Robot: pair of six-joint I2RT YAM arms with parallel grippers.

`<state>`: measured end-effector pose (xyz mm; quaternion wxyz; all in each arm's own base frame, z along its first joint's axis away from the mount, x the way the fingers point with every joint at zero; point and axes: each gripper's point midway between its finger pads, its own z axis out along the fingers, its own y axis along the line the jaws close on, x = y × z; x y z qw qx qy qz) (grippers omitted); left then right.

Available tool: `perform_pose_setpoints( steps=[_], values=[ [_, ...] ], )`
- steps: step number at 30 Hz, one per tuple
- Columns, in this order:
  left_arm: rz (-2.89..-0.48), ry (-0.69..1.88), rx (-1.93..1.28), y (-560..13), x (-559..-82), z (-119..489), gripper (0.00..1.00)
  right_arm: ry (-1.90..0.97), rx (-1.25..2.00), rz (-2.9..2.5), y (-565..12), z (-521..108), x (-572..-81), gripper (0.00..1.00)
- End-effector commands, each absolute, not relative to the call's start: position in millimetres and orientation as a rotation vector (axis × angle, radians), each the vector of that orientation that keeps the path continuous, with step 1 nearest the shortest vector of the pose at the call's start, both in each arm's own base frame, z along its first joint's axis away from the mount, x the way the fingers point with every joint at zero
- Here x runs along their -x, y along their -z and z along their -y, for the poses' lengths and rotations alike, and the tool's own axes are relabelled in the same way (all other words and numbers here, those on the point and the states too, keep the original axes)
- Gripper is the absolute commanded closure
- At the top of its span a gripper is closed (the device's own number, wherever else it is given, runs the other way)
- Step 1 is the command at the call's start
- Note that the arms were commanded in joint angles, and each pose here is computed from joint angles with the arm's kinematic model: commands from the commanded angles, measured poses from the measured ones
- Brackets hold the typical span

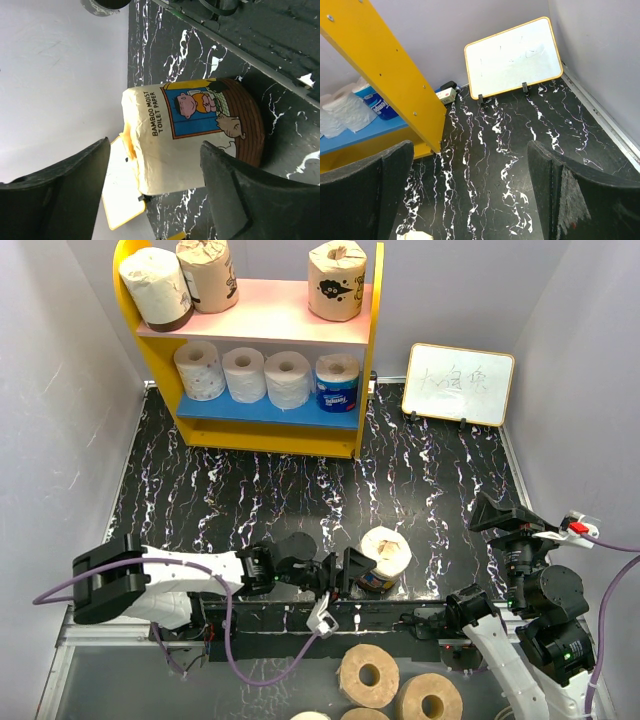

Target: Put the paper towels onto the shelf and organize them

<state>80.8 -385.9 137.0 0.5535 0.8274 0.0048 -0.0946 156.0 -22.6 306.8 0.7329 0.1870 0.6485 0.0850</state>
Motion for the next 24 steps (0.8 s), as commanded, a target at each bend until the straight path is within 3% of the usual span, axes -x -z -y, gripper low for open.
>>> perform_pose_setpoints(
  steps=[1,9,19,22,24],
  values=[
    [0.101,0.233,-1.932,-151.3,-74.7,407.7,0.34,-0.224,-0.398,-1.37,-323.6,22.0,-150.2,0.05],
    [0.076,0.159,-2.019,-128.2,-91.6,415.7,0.42,-0.231,-0.393,-1.372,-323.8,21.2,-149.4,0.05],
    [0.025,0.157,-2.123,-104.1,-100.2,405.3,0.39,-0.237,-0.397,-1.375,-324.0,21.4,-148.4,0.05],
    [0.02,0.156,-2.156,-98.5,-100.5,402.8,0.56,-0.237,-0.399,-1.375,-324.0,21.8,-148.1,0.05],
    [0.02,0.155,-2.163,-97.2,-101.1,403.0,0.76,-0.236,-0.404,-1.374,-324.2,22.6,-147.8,0.05]
  ],
)
